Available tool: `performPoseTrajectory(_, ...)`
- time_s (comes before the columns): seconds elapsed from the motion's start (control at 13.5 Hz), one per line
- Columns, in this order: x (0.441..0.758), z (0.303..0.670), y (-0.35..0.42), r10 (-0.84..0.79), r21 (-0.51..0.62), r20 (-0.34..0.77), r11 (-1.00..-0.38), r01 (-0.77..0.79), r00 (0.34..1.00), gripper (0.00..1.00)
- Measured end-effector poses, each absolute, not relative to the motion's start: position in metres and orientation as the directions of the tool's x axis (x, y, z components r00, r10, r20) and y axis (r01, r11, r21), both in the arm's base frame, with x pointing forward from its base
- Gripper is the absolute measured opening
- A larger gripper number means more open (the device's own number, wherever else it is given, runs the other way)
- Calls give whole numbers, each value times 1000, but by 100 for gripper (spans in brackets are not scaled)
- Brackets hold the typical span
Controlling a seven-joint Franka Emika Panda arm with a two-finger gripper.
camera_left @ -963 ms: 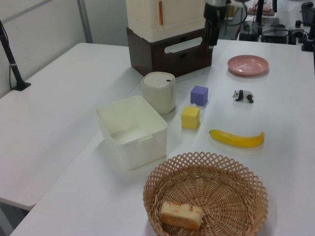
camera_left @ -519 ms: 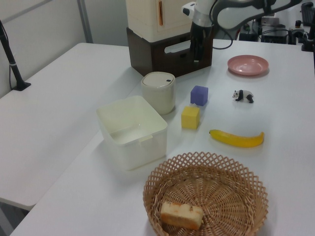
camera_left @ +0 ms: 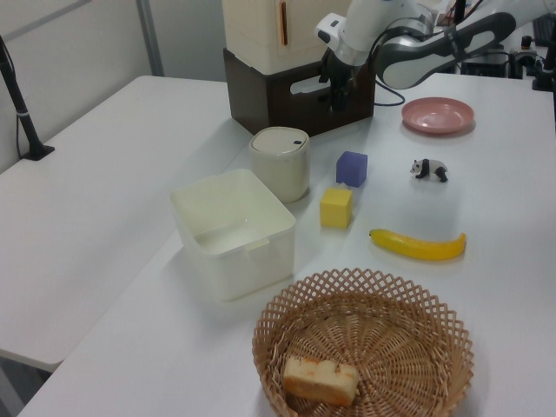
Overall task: Open the drawer
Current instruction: 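Move the gripper toward the white handle of the brown drawer, then lower the gripper and close it on the white drawer handle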
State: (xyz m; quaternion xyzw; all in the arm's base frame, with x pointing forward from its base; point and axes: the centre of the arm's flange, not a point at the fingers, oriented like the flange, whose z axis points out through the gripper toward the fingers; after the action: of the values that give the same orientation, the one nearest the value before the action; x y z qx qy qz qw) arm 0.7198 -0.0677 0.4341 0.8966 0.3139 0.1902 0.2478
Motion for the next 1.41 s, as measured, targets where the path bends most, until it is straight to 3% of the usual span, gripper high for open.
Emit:
performPoseTrajectory(0.52,722,414,-118,760,694,99,-516,503,643,96)
performPoseTrajectory(0.67,721,407,-128,770,700,61,-486,523,635,92)
performPoseTrajectory(0.89,719,395,-141,777,699,23,-463,545,630,90)
performPoseTrajectory(1.26,719,391,-145,790,708,-10,-427,562,613,77)
performPoseTrajectory(1.41,720,393,-143,804,719,-11,-407,564,595,78)
